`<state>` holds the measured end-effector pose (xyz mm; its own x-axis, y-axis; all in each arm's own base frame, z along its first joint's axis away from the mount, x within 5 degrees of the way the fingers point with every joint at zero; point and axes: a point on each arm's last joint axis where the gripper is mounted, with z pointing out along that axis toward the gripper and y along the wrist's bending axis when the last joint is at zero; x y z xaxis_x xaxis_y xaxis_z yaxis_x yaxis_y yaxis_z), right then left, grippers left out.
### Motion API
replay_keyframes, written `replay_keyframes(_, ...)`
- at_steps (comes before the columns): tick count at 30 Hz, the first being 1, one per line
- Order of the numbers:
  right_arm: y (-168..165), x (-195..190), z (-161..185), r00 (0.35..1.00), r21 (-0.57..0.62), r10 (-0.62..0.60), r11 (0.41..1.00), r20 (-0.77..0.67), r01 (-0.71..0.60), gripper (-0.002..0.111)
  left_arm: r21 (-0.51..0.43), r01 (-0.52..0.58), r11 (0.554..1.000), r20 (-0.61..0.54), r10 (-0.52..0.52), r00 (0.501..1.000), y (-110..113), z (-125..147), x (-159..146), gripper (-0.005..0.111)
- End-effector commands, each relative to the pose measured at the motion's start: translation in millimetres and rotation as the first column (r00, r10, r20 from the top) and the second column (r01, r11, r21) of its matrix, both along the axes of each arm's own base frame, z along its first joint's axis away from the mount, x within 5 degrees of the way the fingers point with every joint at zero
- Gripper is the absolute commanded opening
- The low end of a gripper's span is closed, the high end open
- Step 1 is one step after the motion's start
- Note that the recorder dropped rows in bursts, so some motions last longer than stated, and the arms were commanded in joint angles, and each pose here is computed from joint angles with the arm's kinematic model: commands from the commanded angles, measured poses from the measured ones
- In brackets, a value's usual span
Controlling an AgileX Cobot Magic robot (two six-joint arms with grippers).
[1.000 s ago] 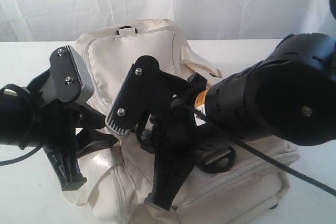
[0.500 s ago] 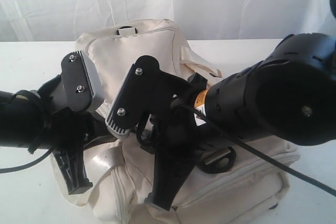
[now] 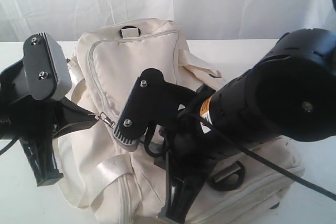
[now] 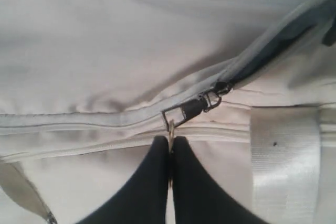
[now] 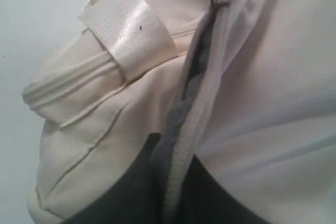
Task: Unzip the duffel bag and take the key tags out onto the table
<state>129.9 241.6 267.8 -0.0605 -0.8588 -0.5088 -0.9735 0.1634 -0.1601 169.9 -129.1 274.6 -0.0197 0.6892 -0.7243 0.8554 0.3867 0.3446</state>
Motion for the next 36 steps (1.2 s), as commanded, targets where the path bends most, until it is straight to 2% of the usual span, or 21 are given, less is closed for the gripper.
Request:
replay_keyframes(1,-15,-5,-6,0.997,-0.152,-0.026,0.988,-0.075,0.015,0.000,-0.014,-0.066,0.998,0.023,0.067,0.998,8,3,5,0.000)
replay_keyframes(4,-27,1,-8,0.991,-0.261,-0.129,0.958,-0.021,0.119,0.000,-0.003,-0.070,0.998,0.046,0.070,0.996,9,3,7,0.000)
replay_keyframes(8,-48,12,-2,0.960,-0.371,-0.240,0.886,0.144,0.277,0.000,-0.005,-0.084,0.996,0.072,0.084,0.994,10,5,9,0.000)
replay_keyframes(10,-58,17,1,0.937,-0.408,-0.254,0.850,0.239,0.334,0.000,-0.003,-0.084,0.996,0.073,0.084,0.994,10,4,9,0.000)
replay_keyframes(12,-67,25,0,0.898,-0.408,-0.276,0.817,0.343,0.407,0.000,-0.006,-0.086,0.996,0.070,0.087,0.994,10,4,9,0.000)
replay_keyframes(17,-90,43,-8,0.850,-0.426,-0.324,0.756,0.416,0.497,0.000,-0.010,-0.092,0.996,0.069,0.093,0.993,10,5,9,0.000)
replay_keyframes(21,-101,60,-8,0.803,-0.353,-0.398,0.746,0.444,0.565,0.000,-0.010,-0.092,0.996,0.069,0.093,0.993,10,5,9,0.000)
replay_keyframes(25,-101,69,-7,0.797,-0.287,-0.406,0.779,0.447,0.557,0.000,-0.011,-0.091,0.996,0.069,0.091,0.993,10,5,8,0.000)
replay_keyframes(33,-110,87,1,0.749,-0.227,-0.398,0.784,0.530,0.578,0.001,-0.029,-0.061,0.998,0.073,0.063,0.995,11,17,2,0.000)
replay_keyframes(36,-108,83,5,0.754,-0.177,-0.465,0.786,0.465,0.593,0.011,-0.034,-0.061,0.998,0.080,0.063,0.995,11,19,0,0.000)
